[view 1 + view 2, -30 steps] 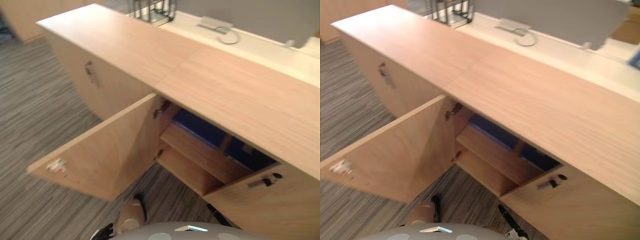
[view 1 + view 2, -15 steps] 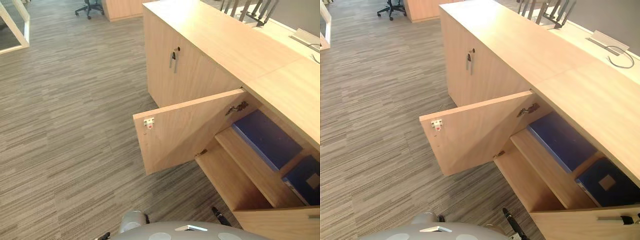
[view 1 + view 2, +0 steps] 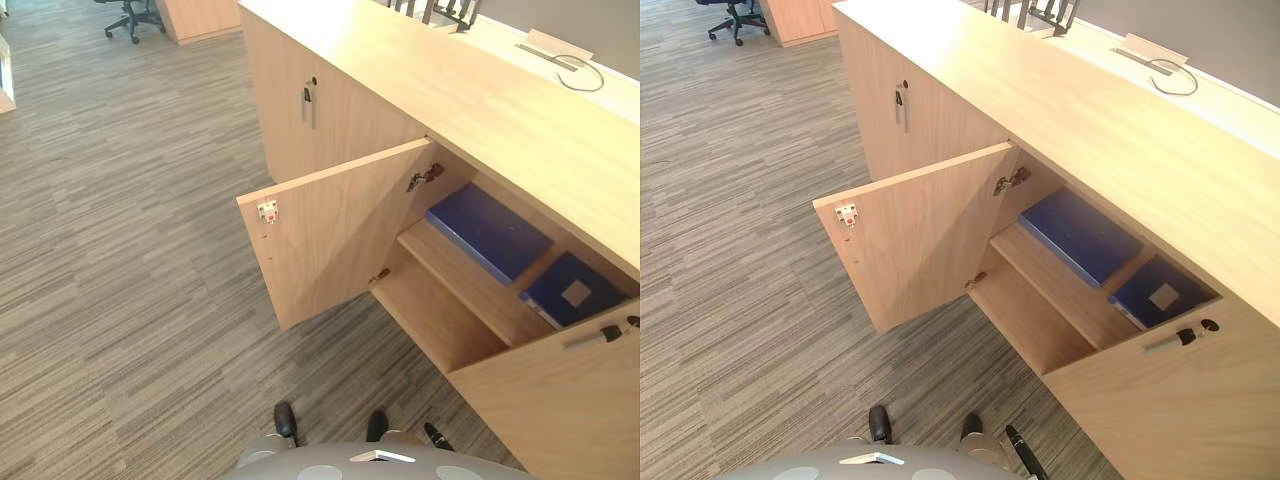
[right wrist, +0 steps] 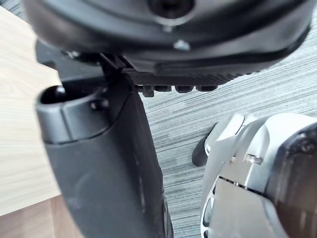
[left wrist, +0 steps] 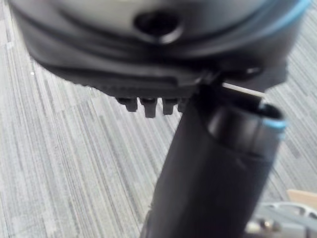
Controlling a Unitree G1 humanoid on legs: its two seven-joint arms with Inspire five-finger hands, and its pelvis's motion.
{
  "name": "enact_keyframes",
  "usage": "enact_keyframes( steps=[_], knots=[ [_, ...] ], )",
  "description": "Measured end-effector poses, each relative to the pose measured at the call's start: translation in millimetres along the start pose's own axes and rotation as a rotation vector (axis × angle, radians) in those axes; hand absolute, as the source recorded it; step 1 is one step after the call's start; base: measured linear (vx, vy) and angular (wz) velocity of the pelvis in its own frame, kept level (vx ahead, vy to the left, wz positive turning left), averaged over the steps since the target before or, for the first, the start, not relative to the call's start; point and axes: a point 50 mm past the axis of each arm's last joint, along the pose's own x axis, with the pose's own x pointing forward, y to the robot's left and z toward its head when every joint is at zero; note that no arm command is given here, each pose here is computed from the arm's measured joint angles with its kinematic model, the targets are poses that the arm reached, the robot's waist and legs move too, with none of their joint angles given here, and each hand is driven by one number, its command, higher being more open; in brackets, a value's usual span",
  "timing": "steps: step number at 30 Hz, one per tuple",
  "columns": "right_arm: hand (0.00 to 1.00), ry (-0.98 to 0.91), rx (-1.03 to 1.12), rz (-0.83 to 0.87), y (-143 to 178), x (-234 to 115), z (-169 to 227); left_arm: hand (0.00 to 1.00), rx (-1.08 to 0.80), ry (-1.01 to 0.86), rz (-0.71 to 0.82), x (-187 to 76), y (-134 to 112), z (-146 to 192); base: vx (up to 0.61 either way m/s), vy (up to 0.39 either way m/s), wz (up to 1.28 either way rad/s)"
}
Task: Walk over to the cabinet, pick up the folder, carry it to the office cabinet, place the folder inside the office cabinet, then close the office cabinet door
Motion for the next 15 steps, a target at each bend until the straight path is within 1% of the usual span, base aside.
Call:
enact_keyframes(
  steps=[4,5,6,7,8,9,10,11,13,14,15],
  knots=[
    [1.0,0.026,0.076,-0.048,-15,-1,-6,1.0,-0.095,-0.003,0.038,0,15,3,0.02,0.104,-0.03],
    [1.0,0.03,0.1,-0.056,-19,-1,-7,1.0,-0.134,-0.016,0.06,0,24,8,0.04,0.105,-0.12],
    [1.0,0.029,0.108,-0.059,-21,-1,-6,1.0,-0.15,-0.03,0.068,0,27,12,0.06,0.136,-0.2],
    [1.0,0.031,0.12,-0.057,-23,-1,-7,1.0,-0.26,-0.092,0.089,-2,37,26,0.05,0.096,-0.12],
    [1.0,0.037,0.121,-0.059,-24,-1,-8,1.0,-0.331,-0.145,0.092,-3,41,38,0.05,0.12,0.03],
    [1.0,0.051,0.135,-0.065,-27,-2,-9,1.0,-0.449,-0.286,0.089,-9,51,72,0.04,0.107,0.18],
    [1.0,0.061,0.144,-0.06,-28,-2,-10,1.0,-0.467,-0.43,0.096,-19,61,109,0.04,0.107,0.14],
    [1.0,0.065,0.147,-0.052,-27,-2,-11,1.0,-0.464,-0.497,0.101,-24,66,126,0.04,0.124,-0.03],
    [1.0,0.057,0.148,-0.028,-27,-1,-8,1.0,-0.445,-0.682,0.126,-45,82,175,0.06,0.143,-0.49],
    [1.0,0.045,0.15,-0.018,-27,-1,-5,1.0,-0.378,-0.761,0.171,-59,93,197,0.03,0.117,-0.6],
    [1.0,0.053,0.153,-0.015,-27,-2,-7,1.0,-0.339,-0.813,0.199,-68,99,209,0.0,0.106,-0.42]
  ],
)
